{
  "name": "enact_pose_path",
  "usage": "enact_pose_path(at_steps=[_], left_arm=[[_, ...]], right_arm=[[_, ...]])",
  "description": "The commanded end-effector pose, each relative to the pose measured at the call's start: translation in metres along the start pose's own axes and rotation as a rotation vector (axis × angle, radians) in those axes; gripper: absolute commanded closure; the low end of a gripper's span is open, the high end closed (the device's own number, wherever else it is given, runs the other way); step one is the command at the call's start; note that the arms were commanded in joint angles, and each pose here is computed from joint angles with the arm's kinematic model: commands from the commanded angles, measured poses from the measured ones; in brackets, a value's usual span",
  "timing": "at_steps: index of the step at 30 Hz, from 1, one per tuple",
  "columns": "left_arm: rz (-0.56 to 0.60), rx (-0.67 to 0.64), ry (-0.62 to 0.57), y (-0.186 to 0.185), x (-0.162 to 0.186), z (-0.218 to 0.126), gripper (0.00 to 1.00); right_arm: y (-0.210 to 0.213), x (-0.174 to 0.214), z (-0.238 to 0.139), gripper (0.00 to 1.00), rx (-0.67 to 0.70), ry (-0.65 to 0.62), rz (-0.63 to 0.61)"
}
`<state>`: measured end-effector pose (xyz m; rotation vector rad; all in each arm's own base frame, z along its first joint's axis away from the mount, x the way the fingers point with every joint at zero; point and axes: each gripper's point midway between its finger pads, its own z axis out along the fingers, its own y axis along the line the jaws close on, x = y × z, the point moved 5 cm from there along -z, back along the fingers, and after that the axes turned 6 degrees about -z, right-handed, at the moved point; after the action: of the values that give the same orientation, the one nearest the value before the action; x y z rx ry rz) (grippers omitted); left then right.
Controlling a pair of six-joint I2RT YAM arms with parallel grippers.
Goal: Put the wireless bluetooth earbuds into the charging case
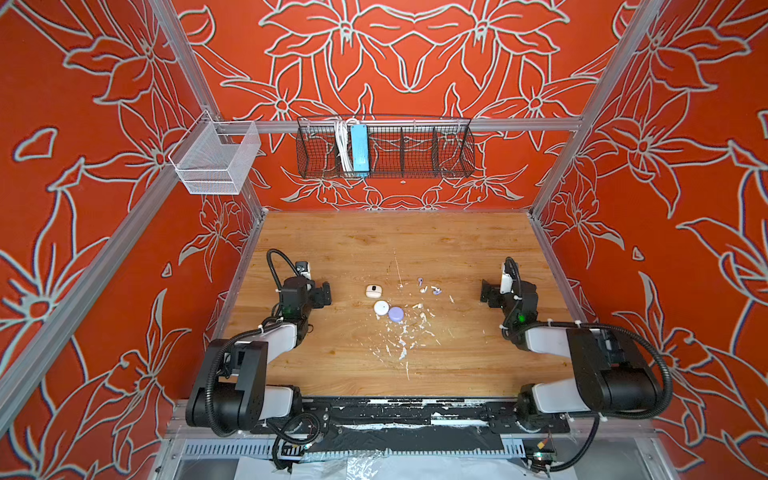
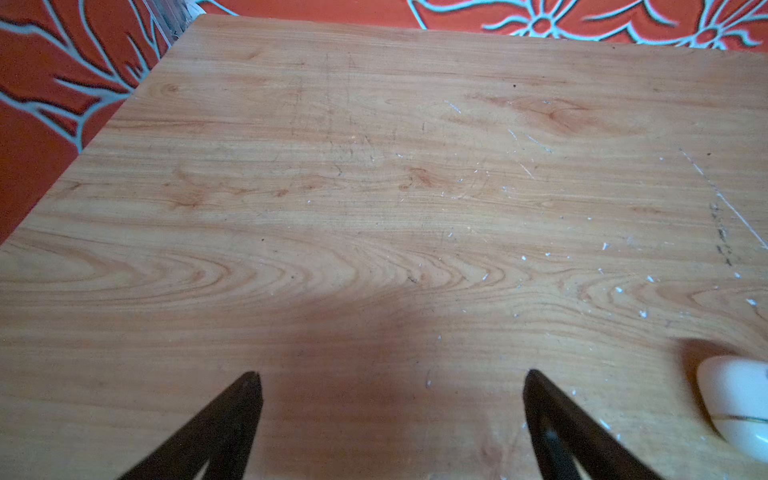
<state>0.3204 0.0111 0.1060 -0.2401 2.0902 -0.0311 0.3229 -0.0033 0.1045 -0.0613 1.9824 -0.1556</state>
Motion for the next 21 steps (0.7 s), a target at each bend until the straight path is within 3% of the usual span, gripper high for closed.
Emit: enact_pose_path(at_steps=[1,21], left_arm=[[-0.006,0.002,-0.01,0.0007,-0.0042,0.001,0.03],[-0.007,0.001,-0.009,0.001,-0.0039,0.0008,0.03]], right_arm=[[0.0002,-0.0098,0.001,0.02,-0.008,-0.023,-0.016],[0.0004,-0.0092,0.0,0.02,-0.009,-0.026,-0.016]])
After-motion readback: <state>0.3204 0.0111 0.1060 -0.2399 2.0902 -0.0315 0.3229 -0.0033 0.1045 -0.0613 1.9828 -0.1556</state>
